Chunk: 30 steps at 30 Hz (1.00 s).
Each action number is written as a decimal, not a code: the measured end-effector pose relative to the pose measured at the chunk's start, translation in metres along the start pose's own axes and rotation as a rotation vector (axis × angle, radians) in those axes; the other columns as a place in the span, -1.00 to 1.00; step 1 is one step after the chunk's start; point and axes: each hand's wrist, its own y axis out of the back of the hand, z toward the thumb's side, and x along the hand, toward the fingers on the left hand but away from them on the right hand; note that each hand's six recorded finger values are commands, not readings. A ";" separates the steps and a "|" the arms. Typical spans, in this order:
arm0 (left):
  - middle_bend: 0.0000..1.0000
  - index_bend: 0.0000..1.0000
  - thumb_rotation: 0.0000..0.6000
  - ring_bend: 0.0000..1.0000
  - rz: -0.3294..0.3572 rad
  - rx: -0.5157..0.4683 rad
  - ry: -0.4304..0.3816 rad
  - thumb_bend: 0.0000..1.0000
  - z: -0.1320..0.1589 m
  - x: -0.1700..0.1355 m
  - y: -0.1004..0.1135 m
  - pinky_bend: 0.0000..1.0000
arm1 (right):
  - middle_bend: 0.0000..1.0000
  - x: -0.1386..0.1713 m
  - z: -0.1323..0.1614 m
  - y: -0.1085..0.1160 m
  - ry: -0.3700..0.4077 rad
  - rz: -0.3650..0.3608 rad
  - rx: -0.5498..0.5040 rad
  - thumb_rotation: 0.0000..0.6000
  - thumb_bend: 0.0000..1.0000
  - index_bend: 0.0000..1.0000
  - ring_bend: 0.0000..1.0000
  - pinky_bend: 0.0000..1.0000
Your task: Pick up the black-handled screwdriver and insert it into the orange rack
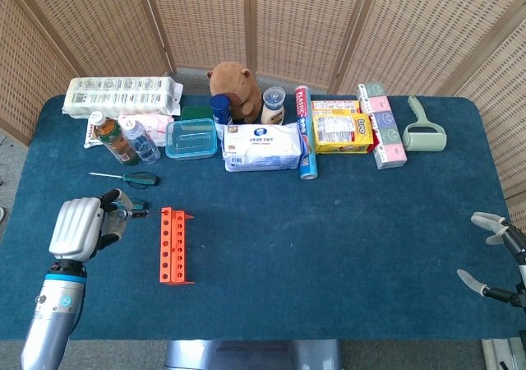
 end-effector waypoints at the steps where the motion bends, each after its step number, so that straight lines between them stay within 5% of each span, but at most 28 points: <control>1: 0.73 0.05 1.00 0.71 0.000 0.001 0.001 -0.14 0.000 0.000 0.000 0.83 | -0.56 0.000 0.000 0.000 0.000 0.000 0.000 1.00 -0.54 -0.58 -0.46 -0.22; 30: 0.73 0.05 1.00 0.71 -0.012 0.009 0.018 -0.14 0.000 0.005 -0.007 0.83 | -0.56 0.000 -0.001 0.002 -0.001 -0.003 -0.004 1.00 -0.54 -0.58 -0.46 -0.22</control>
